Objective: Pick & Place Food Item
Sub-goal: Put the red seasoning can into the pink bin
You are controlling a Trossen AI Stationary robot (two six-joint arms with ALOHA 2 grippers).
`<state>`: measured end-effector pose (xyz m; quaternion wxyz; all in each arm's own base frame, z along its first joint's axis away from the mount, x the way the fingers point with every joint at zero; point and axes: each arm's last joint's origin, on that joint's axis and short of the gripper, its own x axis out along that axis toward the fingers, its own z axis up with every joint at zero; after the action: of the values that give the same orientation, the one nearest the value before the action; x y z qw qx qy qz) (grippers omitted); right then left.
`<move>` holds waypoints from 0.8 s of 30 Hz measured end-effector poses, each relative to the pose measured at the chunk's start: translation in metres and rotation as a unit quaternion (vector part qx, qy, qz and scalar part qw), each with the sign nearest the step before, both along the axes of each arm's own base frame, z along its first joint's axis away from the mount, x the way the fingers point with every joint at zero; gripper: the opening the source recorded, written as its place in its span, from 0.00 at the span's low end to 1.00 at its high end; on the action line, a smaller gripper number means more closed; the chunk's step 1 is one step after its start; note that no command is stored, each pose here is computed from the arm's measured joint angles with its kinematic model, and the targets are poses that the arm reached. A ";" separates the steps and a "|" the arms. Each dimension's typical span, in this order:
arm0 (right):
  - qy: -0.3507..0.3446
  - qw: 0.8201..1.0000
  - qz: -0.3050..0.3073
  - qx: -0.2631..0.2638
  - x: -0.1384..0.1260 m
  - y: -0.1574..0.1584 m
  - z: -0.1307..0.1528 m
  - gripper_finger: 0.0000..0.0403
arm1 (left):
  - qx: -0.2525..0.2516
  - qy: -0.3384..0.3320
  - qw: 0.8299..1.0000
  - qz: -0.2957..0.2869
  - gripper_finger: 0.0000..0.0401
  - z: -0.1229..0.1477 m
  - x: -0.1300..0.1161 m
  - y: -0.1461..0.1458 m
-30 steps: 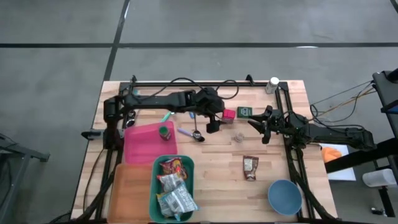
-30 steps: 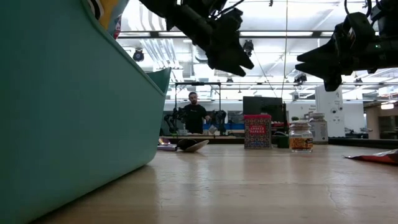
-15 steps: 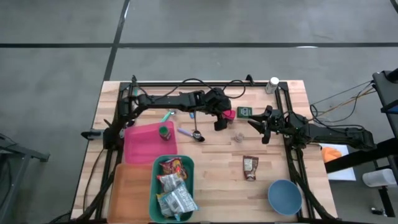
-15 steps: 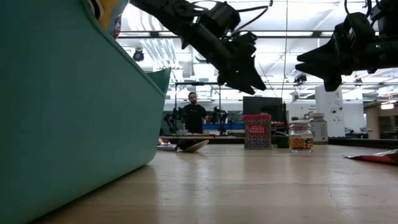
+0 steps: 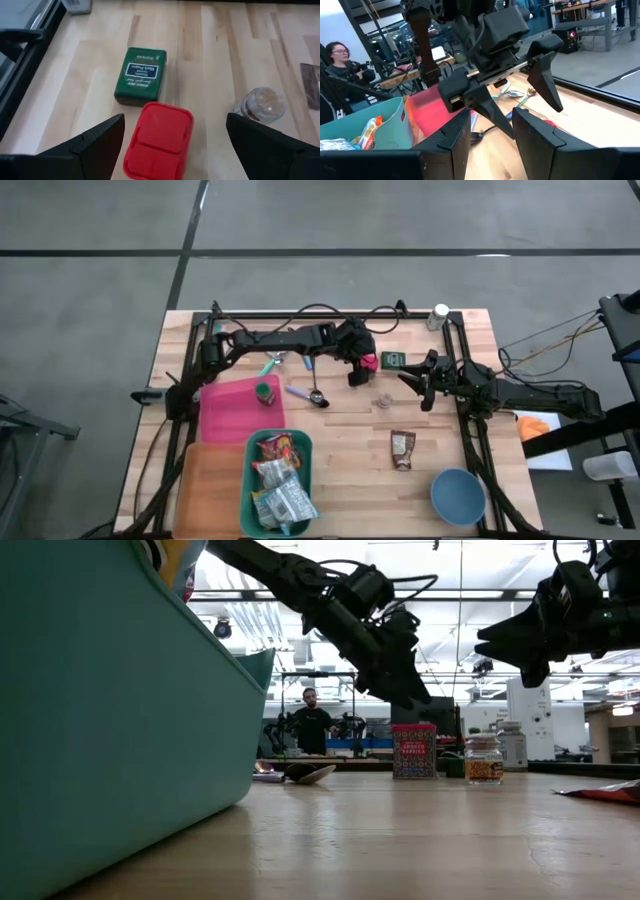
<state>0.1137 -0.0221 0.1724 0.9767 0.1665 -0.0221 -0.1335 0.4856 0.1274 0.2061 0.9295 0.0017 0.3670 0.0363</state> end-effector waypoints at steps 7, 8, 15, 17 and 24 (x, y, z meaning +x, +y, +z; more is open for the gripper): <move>0.000 1.000 0.000 0.000 0.000 0.000 0.000 0.35 | 0.008 -0.004 1.000 0.002 0.88 0.001 -0.002 0.008; 0.000 1.000 0.000 0.000 0.000 0.000 0.000 0.35 | 0.006 -0.004 1.000 0.006 0.88 0.001 -0.002 0.011; 0.000 1.000 0.000 0.000 0.000 0.000 0.000 0.35 | -0.010 0.001 1.000 0.020 0.88 -0.002 -0.006 0.018; 0.000 1.000 0.000 0.000 0.000 0.000 0.000 0.35 | -0.016 0.002 1.000 0.024 0.88 -0.004 -0.006 0.018; 0.000 1.000 0.000 0.000 0.000 0.000 0.000 0.35 | -0.020 0.016 0.999 0.031 0.88 -0.018 -0.004 0.021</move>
<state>0.1137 -0.0222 0.1724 0.9767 0.1666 -0.0223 -0.1337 0.4811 0.1487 0.1882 0.9219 -0.0280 0.3820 0.0575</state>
